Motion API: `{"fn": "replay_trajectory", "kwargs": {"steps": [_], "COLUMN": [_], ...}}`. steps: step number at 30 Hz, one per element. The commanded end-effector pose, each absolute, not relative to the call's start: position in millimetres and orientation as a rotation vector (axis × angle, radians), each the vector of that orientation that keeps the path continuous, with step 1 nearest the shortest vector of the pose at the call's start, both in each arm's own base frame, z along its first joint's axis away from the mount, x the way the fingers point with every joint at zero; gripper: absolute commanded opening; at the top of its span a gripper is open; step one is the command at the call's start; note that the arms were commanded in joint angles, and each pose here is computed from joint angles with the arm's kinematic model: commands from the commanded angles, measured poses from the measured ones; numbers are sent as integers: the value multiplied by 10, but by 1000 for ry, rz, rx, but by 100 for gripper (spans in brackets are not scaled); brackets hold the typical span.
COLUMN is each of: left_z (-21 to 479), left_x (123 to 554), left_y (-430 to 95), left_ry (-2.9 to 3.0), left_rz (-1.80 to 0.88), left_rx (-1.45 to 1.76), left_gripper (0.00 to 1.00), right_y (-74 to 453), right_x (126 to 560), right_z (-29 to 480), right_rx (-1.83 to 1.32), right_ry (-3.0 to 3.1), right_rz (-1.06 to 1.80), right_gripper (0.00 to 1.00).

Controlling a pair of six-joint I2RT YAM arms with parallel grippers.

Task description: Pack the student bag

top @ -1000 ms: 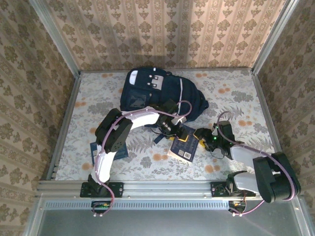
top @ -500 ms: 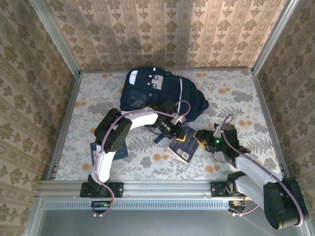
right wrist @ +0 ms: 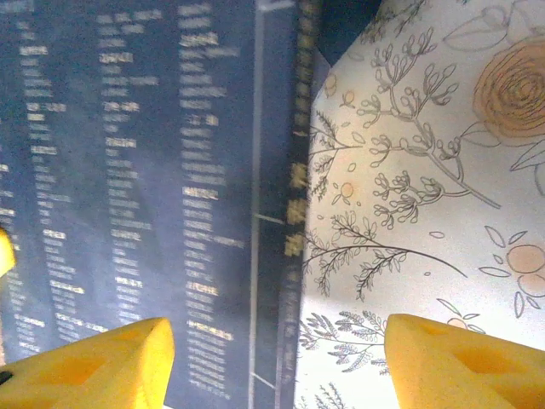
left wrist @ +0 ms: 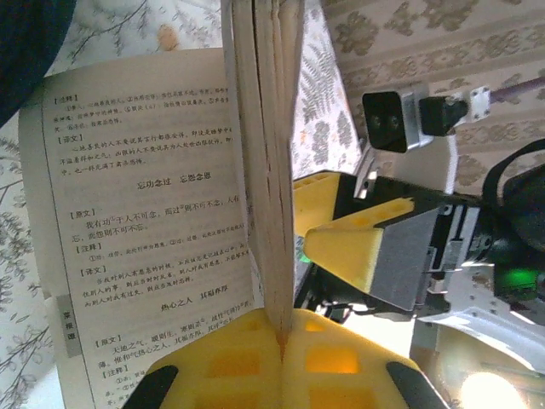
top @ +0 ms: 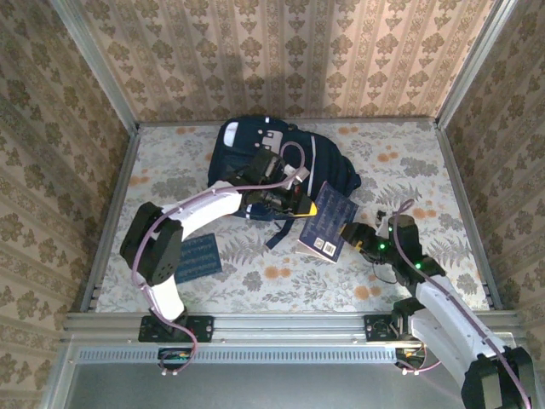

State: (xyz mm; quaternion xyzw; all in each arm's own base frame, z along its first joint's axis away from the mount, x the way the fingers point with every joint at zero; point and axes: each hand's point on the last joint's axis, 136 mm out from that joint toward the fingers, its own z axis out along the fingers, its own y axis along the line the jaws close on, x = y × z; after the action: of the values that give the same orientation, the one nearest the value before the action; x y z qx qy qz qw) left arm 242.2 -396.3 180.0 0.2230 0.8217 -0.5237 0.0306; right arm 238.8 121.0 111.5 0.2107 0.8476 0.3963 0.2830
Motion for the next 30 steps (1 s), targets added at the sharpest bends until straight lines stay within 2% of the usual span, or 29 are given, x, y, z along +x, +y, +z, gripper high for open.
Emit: {"fn": "replay_trajectory", "kwargs": {"steps": [1,6,11,17,19,20,23,24,25,27,30], "left_z": [1942,2245,2435,2610,2667,2689,2719,2712,2696,2661,2600], "left_x": [2383,2346,2271,2229,2218,2210,2226,2236,2257,2303,2375], "left_y": [-3981,-3947,-3906,-3881,-3881,-3879,-3851,-3835,-3808,-3744,-3621], "left_ry": [2475,2376,2317,2246,2225,2218,2215,2219,2229,2250,2277], "left_rz": [-1686,-1728,-1759,-1804,-1819,-1821,-1798,-1784,-1765,-1730,-1687], "left_rx": [698,723,746,735,736,738,733,728,718,691,650], "left_gripper": [0,0,0,0,0,0,0,1,11,30,52], "right_y": [1138,1315,1497,1635,1655,1648,1608,1595,1584,1574,1581], "right_x": [2375,2424,2533,2623,2639,2649,2661,2657,2646,2623,2568], "right_z": [1141,1359,1836,2250,2371,2413,2489,2502,2524,2574,2675], "right_rx": [554,478,386,296,283,288,302,302,294,269,206], "right_ry": [2271,2173,1962,1866,1833,1819,1799,1800,1800,1794,1777], "right_rz": [999,1205,1451,1591,1613,1612,1574,1557,1538,1515,1495], "right_gripper": [69,83,86,87,80,73,34,25,15,2,0]}}
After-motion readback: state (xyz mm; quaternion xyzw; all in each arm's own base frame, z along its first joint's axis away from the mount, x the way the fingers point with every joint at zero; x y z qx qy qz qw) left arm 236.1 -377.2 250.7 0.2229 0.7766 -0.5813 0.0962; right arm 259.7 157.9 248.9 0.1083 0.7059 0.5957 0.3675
